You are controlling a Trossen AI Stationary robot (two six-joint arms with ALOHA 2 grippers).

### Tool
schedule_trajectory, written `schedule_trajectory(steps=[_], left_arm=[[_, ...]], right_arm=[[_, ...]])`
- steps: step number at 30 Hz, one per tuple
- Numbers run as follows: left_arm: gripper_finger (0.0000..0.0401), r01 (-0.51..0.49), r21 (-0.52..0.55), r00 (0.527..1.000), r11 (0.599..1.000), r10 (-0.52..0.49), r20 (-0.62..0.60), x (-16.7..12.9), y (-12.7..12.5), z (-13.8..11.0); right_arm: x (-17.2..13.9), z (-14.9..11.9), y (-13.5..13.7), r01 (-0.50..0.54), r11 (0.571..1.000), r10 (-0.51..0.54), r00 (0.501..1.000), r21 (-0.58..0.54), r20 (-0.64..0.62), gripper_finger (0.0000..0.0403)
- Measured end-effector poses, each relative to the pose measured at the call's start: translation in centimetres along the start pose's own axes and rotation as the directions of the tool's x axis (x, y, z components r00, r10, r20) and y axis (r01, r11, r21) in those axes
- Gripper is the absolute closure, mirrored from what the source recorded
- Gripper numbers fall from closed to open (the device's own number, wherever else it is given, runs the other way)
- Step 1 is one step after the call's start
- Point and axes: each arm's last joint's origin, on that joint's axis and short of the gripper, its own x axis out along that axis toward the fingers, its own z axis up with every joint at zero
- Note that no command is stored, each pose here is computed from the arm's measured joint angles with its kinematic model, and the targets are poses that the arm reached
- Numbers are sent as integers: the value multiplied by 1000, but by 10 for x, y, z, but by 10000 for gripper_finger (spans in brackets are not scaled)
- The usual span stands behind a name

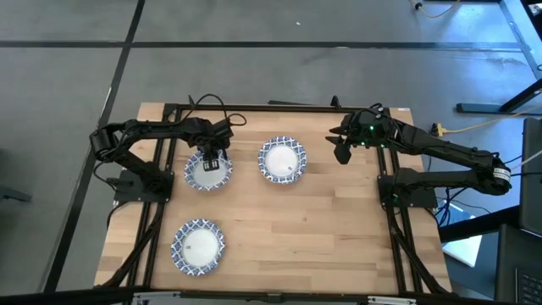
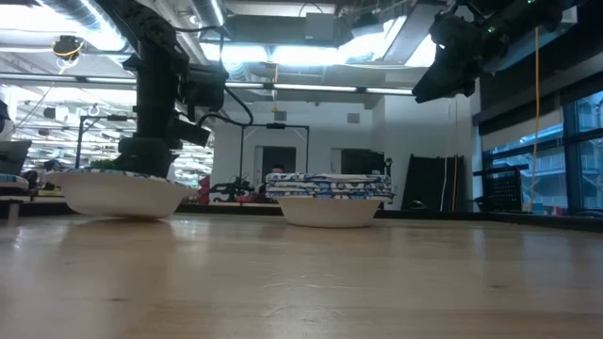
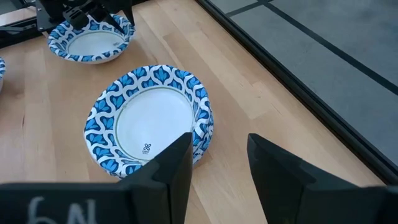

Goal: Nest bowls inside each other
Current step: Stack the top bowl on top of the bowl on the table

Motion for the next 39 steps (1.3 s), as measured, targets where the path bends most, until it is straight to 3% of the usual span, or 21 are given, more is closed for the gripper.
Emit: schedule_trajectory(steps=[8,17,22,26,39], left_arm=[[263,15,-26,1000,1000,-15,4,0,0,0],[211,14,-48,1000,999,-14,4,0,0,0],[190,-39,-43,999,998,39,-9,0,1,0],[190,-93,-45,996,995,93,4,-4,4,4],[192,-118,3,991,993,118,63,-15,14,13]], right_arm=[[0,0,0,0,1000,0,1000,-8,0,249],[0,0,0,0,1000,0,1000,-19,0,249],[0,0,0,0,1000,0,1000,-20,0,249],[0,0,0,0,1000,0,1000,-22,0,249],[0,-2,0,2,1000,-3,1000,-23,-21,249]])
